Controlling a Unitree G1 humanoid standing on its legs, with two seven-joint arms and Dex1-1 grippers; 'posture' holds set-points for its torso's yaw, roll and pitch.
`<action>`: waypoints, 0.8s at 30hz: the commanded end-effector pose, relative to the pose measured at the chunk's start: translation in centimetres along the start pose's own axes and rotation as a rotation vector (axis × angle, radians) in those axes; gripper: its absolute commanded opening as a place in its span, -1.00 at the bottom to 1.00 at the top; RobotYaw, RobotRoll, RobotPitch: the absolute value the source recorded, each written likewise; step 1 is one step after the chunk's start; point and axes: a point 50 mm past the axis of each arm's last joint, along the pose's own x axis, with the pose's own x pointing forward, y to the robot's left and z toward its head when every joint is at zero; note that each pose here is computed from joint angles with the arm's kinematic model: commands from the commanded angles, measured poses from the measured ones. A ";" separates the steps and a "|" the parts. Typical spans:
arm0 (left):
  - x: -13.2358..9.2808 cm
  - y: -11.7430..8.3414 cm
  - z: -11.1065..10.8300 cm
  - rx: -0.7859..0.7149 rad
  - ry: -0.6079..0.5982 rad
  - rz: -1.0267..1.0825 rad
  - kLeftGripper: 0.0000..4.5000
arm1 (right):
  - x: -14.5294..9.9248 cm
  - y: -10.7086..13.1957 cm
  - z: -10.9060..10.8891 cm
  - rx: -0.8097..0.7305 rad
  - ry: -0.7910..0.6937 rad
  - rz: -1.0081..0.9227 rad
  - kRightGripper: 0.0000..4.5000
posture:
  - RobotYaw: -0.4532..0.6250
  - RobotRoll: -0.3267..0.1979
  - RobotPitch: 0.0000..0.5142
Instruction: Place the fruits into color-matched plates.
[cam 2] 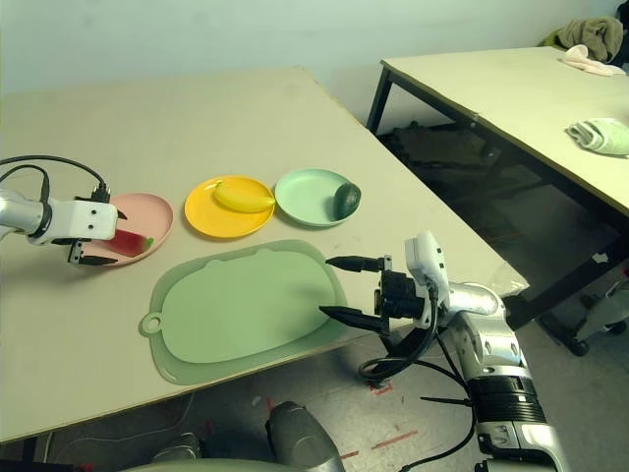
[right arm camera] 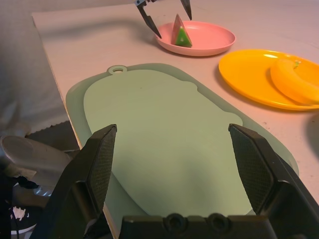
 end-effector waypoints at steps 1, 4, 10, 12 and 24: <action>-1.2 0.6 0.1 -0.006 -0.034 0.043 0.99 | -0.2 -0.3 0.2 -0.008 -0.002 -0.016 1.00 | -0.70 0.25 -0.97; -2.4 1.4 0.1 -0.068 -0.101 0.121 0.99 | -0.4 -0.4 0.1 -0.008 -0.009 -0.052 1.00 | -0.70 0.25 -0.97; -5.2 1.6 -0.9 -0.279 -0.279 0.294 0.99 | -1.3 -1.2 0.4 -0.017 -0.046 -0.230 1.00 | -0.65 0.25 -0.97; -6.4 1.1 -1.4 -0.403 -0.411 0.386 0.99 | -1.7 -1.5 0.5 -0.019 -0.074 -0.329 1.00 | -0.64 0.25 -0.97; -4.9 -8.4 -2.1 -1.089 -0.670 0.953 0.99 | -3.8 -2.1 -1.0 -0.082 -0.083 -0.799 1.00 | -0.55 0.25 -0.81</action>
